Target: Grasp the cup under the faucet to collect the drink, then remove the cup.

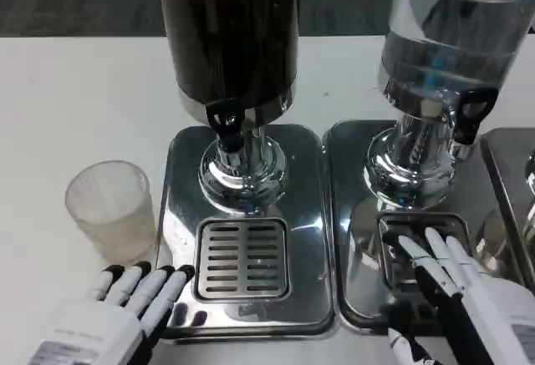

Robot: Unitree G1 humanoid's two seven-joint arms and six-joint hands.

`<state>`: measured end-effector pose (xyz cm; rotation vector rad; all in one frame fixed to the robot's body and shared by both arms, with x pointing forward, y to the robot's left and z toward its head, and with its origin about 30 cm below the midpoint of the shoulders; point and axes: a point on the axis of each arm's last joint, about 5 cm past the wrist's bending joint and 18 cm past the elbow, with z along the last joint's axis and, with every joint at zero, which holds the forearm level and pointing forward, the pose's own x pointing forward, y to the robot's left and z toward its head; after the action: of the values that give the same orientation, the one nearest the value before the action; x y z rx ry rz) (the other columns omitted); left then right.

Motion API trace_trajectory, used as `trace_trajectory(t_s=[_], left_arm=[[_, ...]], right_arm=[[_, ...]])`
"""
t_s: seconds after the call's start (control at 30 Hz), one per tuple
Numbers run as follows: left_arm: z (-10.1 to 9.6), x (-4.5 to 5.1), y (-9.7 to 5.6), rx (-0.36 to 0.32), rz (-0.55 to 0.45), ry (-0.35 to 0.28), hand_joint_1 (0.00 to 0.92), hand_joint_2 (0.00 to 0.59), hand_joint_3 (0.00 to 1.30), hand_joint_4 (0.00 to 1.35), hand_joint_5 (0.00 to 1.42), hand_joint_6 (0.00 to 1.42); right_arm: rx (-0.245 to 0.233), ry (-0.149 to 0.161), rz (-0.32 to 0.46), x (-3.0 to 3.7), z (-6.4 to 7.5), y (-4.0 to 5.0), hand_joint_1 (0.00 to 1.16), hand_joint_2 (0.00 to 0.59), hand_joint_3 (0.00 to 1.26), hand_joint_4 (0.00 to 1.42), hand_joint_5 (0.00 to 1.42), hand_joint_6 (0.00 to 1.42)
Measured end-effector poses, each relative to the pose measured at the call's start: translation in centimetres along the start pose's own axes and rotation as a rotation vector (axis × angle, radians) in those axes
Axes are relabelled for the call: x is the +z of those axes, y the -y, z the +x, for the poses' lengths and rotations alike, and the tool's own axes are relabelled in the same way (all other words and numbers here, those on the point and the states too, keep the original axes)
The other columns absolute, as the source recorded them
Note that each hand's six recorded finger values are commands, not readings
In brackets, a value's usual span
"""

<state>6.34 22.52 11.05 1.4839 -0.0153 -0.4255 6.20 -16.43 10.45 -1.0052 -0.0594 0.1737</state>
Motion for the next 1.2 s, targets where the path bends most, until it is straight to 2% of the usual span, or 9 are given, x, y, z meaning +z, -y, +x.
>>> trace_trajectory(t_s=[0.2, 0.3, 0.47, 0.53, 0.67, 0.83, 1.2], left_arm=[[-0.9, -0.5, -0.1, 0.05, -0.035, -0.022, 0.0, 0.119, 0.0, 0.0, 0.0, 0.0], [-1.1, -0.72, -0.3, 0.115, -0.088, -0.027, 0.0, 0.115, 0.0, 0.0, 0.0, 0.0], [-1.2, -0.97, -0.2, 0.187, -0.16, -0.037, 0.0, 0.106, 0.0, 0.0, 0.0, 0.0], [-1.3, -1.34, -0.3, 0.221, -0.186, -0.06, 0.0, 0.094, 0.0, 0.0, 0.0, 0.0], [-1.2, -1.41, -0.2, 0.239, -0.203, -0.072, 0.0, 0.078, 0.0, 0.0, 0.0, 0.0], [-0.2, -2.23, -0.9, 0.301, -0.207, -0.096, 0.0, 0.05, 0.0, 0.0, 0.0, 0.0], [2.3, -3.75, -1.7, 0.326, -0.183, -0.099, 0.0, 0.047, 0.0, 0.0, 0.0, 0.0]], right_arm=[[0.004, 0.0, 0.014, 0.0, 0.0, -0.01, 0.59, 0.561, 0.13, 0.0, 0.0, 0.06], [0.004, 0.005, 0.02, 0.02, 0.2, 0.0, 0.59, 0.561, 0.13, 0.0, 0.0, 0.06], [0.003, 0.011, 0.027, 0.01, 0.4, -0.03, 0.59, 0.561, 0.13, 0.0, 0.0, 0.06], [0.007, 0.012, 0.031, 0.01, 0.5, -0.1, 0.59, 0.561, 0.13, 0.0, 0.0, 0.06], [0.008, 0.012, 0.036, 0.0, 0.6, -0.16, 0.59, 0.561, 0.13, 0.0, 0.0, 0.06], [0.017, 0.013, 0.043, -0.04, 0.7, -0.4, 0.59, 0.561, 0.13, 0.0, 0.0, 0.06], [0.016, 0.011, 0.062, 0.02, 0.8, -0.5, 0.59, 0.561, 0.13, 0.0, 0.0, 0.07]])
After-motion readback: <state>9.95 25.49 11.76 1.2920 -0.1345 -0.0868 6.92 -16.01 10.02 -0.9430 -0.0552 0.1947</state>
